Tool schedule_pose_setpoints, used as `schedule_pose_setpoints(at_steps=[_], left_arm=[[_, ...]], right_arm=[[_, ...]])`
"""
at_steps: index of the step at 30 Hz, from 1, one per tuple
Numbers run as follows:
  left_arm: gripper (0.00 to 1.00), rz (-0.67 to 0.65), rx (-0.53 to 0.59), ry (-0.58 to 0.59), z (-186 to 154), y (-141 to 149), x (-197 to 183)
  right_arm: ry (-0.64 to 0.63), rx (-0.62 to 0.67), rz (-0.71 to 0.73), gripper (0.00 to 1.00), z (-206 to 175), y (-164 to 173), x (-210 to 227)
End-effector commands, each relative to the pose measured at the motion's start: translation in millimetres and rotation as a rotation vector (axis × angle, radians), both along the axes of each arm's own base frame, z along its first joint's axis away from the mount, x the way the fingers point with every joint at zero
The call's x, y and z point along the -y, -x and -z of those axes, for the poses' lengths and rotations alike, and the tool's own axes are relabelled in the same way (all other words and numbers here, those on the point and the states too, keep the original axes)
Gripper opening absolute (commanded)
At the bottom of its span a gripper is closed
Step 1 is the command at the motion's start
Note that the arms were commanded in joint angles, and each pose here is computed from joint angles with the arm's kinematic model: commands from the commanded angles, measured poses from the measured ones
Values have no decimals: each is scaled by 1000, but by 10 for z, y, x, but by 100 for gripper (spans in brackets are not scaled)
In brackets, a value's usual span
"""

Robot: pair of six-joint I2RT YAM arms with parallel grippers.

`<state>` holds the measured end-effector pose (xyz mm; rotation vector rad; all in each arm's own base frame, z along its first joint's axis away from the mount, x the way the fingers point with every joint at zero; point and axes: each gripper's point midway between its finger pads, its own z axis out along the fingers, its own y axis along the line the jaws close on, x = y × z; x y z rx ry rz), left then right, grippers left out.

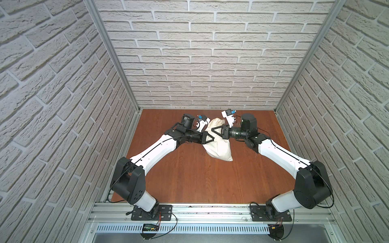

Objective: Close the soil bag
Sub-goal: Pick up the soil bag from the center of the board.

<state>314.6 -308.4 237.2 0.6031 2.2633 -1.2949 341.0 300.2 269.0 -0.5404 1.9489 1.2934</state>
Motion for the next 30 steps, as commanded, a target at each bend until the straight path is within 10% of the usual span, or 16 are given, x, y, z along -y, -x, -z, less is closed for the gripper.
schedule_pose_setpoints(at_steps=[1,17,23,30], left_arm=[[0,54,144,90,-457,-79,146],[0,88,151,102,-557,-37,203],[0,97,142,94,-509,-9,214],[0,92,128,83,-442,-18,214]], right_arm=[[-5,141,36,3,-320,91,19],[63,280,55,4,-551,235,8],[62,258,30,26,-533,218,-46],[47,289,55,14,-593,223,-4]])
